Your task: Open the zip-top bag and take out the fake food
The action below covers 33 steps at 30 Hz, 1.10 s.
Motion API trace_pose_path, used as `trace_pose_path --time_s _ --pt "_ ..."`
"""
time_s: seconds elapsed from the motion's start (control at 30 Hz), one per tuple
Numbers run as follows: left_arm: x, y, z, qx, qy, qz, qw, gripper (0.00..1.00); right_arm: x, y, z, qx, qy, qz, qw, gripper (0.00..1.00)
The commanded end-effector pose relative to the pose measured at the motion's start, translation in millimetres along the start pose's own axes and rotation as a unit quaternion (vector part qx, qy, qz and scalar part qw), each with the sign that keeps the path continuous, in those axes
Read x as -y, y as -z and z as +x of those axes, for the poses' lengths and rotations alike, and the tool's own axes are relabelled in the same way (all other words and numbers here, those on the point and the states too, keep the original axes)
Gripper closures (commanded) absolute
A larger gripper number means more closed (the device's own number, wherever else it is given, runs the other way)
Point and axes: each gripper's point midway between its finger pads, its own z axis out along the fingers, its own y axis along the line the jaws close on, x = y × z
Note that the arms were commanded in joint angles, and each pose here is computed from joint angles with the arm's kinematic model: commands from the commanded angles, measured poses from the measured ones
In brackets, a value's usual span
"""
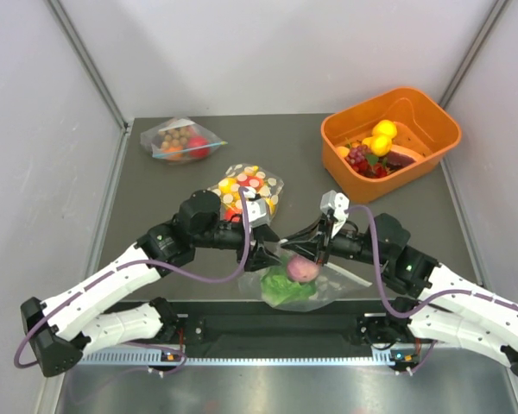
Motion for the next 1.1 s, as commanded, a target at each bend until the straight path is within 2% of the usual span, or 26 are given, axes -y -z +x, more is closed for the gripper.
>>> trace_pose_path --time_s 0.0,0.3,0.53,0.57,0.6,0.67,0.7,0.77,1.07 --pt "-6 -1 -27 0.056 -0.024 -0.014 0.998 0.34 -17 2 -35 0.05 0.016 -0.03 0.998 0.99" --pt "-22 -9 -31 0.058 -0.026 -0.039 0.997 0.3 -23 -2 -32 0.044 0.009 -0.049 0.998 0.99" --pt "-12 -21 -15 0.032 -0.008 0.01 0.999 0.35 -22 2 -32 0.051 0.007 -0.041 0.998 0.99" --pt "-11 -21 -14 0.031 -0.008 0.014 0.999 0.38 -21 3 -32 0.053 0.007 -0.037 0.998 0.99" --pt "-10 -21 -12 0.03 -0.007 0.017 0.999 0.56 -20 3 -32 0.053 0.006 -0.035 0.998 0.99" --pt "-8 -21 -11 0.028 -0.006 0.022 0.999 0.72 -19 3 -32 0.055 0.006 -0.033 0.998 0.99" --pt "-8 -21 -9 0.026 -0.004 0.024 0.999 0.86 -18 3 -31 0.054 0.006 -0.031 0.998 0.99" --pt "-7 -21 -6 0.019 0.001 0.028 0.999 0.99 -15 3 -29 0.052 0.008 -0.022 0.998 0.99" --pt "-26 -17 -4 0.021 0.007 -0.008 1.0 1.0 -15 7 -12 0.031 0.01 -0.024 0.999 1.0"
